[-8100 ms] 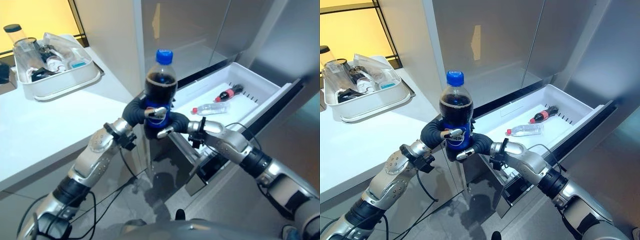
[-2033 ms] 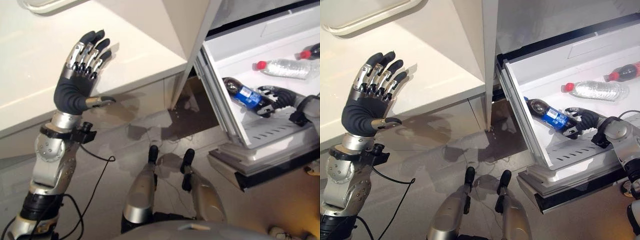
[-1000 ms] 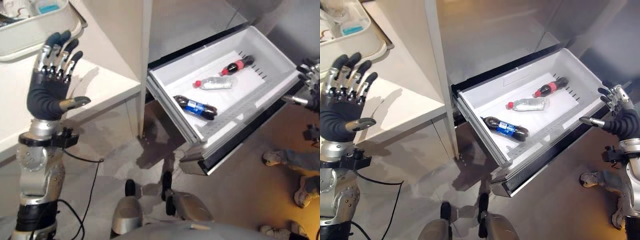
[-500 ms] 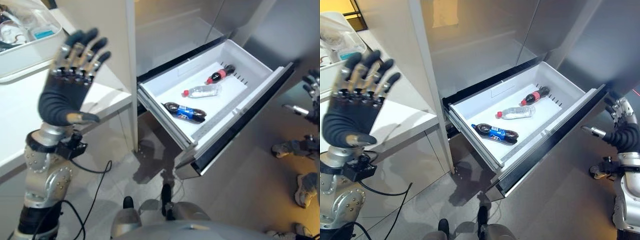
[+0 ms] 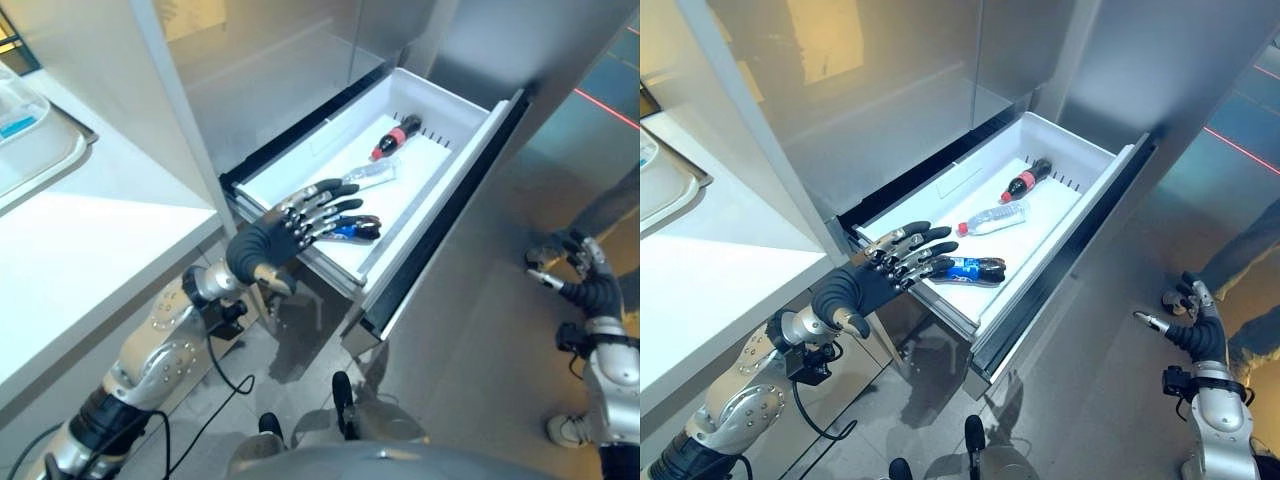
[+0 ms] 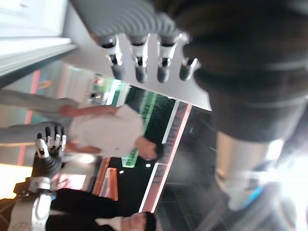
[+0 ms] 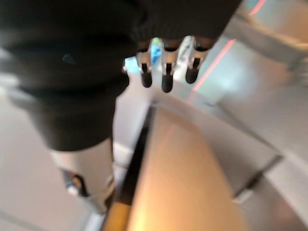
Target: Take the drinks into the refrigerator
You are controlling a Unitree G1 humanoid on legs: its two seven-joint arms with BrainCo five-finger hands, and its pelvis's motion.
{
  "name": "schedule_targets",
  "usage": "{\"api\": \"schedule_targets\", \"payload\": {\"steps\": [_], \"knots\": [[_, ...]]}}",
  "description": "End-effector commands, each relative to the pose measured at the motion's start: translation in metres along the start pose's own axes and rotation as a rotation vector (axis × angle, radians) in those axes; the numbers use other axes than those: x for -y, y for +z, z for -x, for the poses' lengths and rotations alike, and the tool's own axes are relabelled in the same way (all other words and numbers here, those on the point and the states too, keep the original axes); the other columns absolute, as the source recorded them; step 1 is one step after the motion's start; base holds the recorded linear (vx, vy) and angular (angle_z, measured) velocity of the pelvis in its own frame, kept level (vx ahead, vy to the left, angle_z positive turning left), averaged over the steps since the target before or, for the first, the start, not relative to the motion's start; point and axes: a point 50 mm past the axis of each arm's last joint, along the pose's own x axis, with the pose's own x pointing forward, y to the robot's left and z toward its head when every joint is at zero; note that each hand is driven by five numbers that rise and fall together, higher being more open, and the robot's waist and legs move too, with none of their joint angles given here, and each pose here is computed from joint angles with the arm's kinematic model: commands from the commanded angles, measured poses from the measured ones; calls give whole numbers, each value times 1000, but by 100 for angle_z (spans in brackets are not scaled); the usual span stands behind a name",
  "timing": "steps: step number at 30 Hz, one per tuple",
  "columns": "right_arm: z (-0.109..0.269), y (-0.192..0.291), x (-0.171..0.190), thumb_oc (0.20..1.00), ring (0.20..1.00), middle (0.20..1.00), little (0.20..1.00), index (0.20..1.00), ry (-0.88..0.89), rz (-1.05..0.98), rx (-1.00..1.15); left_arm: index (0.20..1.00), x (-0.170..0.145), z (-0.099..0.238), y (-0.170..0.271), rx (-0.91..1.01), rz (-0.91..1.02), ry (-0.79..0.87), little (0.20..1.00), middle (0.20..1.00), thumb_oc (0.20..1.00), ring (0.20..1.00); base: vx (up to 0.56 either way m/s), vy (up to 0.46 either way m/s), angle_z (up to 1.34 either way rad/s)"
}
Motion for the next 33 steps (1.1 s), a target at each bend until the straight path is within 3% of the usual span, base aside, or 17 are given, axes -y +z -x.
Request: {"api": "schedule_targets", "payload": {"steps": [1,17,18,19,33], "knots": [[-9,9,-5,1000,1000,1000,1000,1000,51,8,36,1000,-1,-8,5,12,23,-64,1000,1000,1000,1000,-8,5,-8],[-49,9,-71,1000,1000,1000,1000,1000,458,236,-39,1000,-1,-4,-3,-126,37,-135,1000,1000,1000,1000,-7,-9,0],[-51,9,-71,937,937,937,937,937,471,261,-45,1000,0,-3,-4,-129,44,-140,1000,1000,1000,1000,-12,-32,5],[-52,9,-75,200,200,200,200,200,506,290,-48,1000,0,-3,-3,-133,43,-145,1000,1000,1000,1000,0,-32,7],[-71,48,-104,200,200,200,200,200,684,500,83,1000,7,-1,0,-163,34,-182,1000,1000,1000,1000,-5,-14,11]]}}
